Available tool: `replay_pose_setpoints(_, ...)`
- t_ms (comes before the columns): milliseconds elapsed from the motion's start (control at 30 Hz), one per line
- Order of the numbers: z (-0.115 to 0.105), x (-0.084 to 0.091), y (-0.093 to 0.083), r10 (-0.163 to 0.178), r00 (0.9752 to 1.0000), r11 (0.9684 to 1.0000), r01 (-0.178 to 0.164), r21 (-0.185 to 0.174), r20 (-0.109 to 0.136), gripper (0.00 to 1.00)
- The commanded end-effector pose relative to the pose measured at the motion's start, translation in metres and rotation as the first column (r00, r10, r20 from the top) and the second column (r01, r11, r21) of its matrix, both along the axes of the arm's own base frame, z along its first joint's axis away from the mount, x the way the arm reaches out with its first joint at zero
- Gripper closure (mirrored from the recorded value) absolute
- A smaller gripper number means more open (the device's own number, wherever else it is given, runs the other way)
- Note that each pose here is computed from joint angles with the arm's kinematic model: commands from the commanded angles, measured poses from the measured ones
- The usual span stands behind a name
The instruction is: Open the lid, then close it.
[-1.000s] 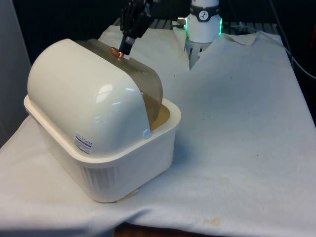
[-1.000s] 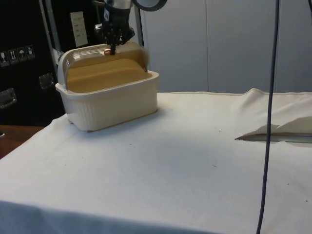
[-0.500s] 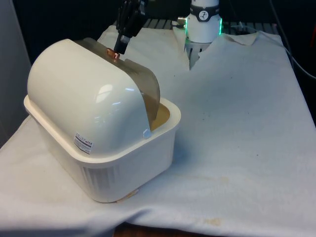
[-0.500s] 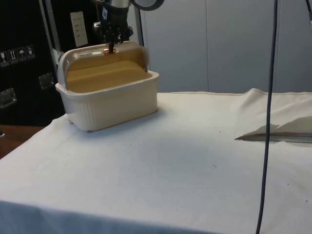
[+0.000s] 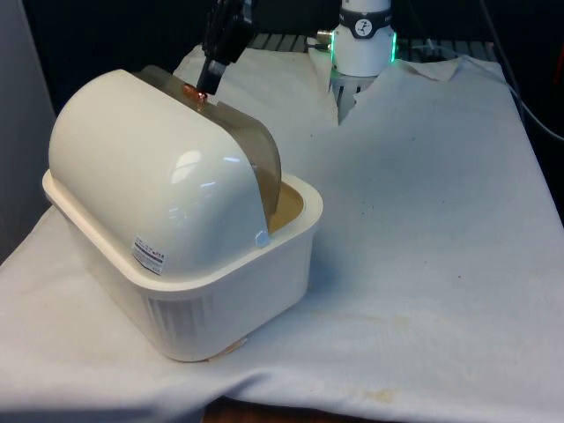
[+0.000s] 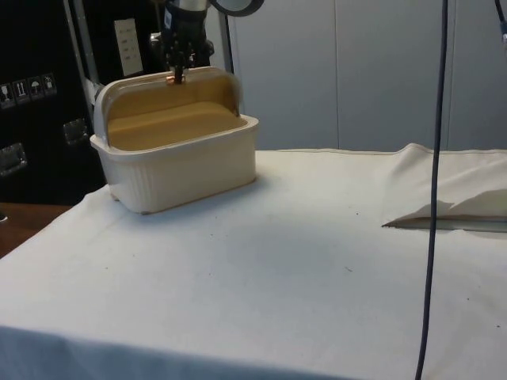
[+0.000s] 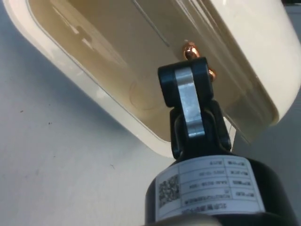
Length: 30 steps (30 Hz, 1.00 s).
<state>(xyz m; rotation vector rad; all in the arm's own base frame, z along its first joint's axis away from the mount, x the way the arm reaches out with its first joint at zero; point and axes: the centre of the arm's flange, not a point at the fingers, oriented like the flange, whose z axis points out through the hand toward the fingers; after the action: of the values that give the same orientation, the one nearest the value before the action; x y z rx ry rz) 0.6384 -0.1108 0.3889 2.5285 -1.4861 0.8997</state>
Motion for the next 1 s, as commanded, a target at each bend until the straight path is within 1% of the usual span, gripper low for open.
replay_pose_setpoints(0, 0.002, 0.003, -0.005, -0.019, 0.9997, 0.9996, 0.020, -0.021, 0.016, 1.00)
replay_pose_setpoints(233, 0.005, 0.006, -0.006, -0.033, 0.9988, 0.9990, 0.034, -0.029, 0.035, 1.00)
replay_pose_setpoints(267, 0.003, 0.003, -0.002, -0.020, 0.9997, 0.9997, 0.020, -0.014, 0.017, 1.00)
replay_pose_setpoints(300, 0.007, 0.007, -0.005, -0.034, 0.9986, 0.9990, 0.035, -0.027, 0.040, 1.00)
replay_pose_setpoints(400, 0.011, 0.007, -0.005, -0.038, 0.9980, 0.9990, 0.039, -0.021, 0.050, 1.00)
replay_pose_setpoints(500, 0.017, 0.002, -0.003, -0.042, 0.9974, 0.9991, 0.042, -0.002, 0.058, 1.00)
replay_pose_setpoints(567, 0.020, -0.001, -0.002, -0.042, 0.9973, 0.9991, 0.042, 0.008, 0.060, 1.00)
replay_pose_setpoints(600, 0.018, 0.002, -0.002, -0.036, 0.9981, 0.9993, 0.036, 0.000, 0.050, 1.00)
replay_pose_setpoints(633, 0.021, -0.003, -0.002, -0.043, 0.9972, 0.9990, 0.042, 0.012, 0.061, 1.00)
replay_pose_setpoints(733, 0.026, -0.008, 0.000, -0.037, 0.9974, 0.9991, 0.036, 0.025, 0.061, 1.00)
replay_pose_setpoints(833, 0.026, -0.007, -0.001, -0.040, 0.9974, 0.9990, 0.038, 0.024, 0.060, 1.00)
replay_pose_setpoints(867, 0.027, -0.008, -0.002, -0.041, 0.9976, 0.9991, 0.040, 0.015, 0.056, 1.00)
replay_pose_setpoints(900, 0.026, -0.006, -0.002, -0.040, 0.9975, 0.9990, 0.039, 0.022, 0.059, 1.00)
replay_pose_setpoints(967, 0.026, -0.006, -0.002, -0.040, 0.9976, 0.9990, 0.039, 0.021, 0.057, 1.00)
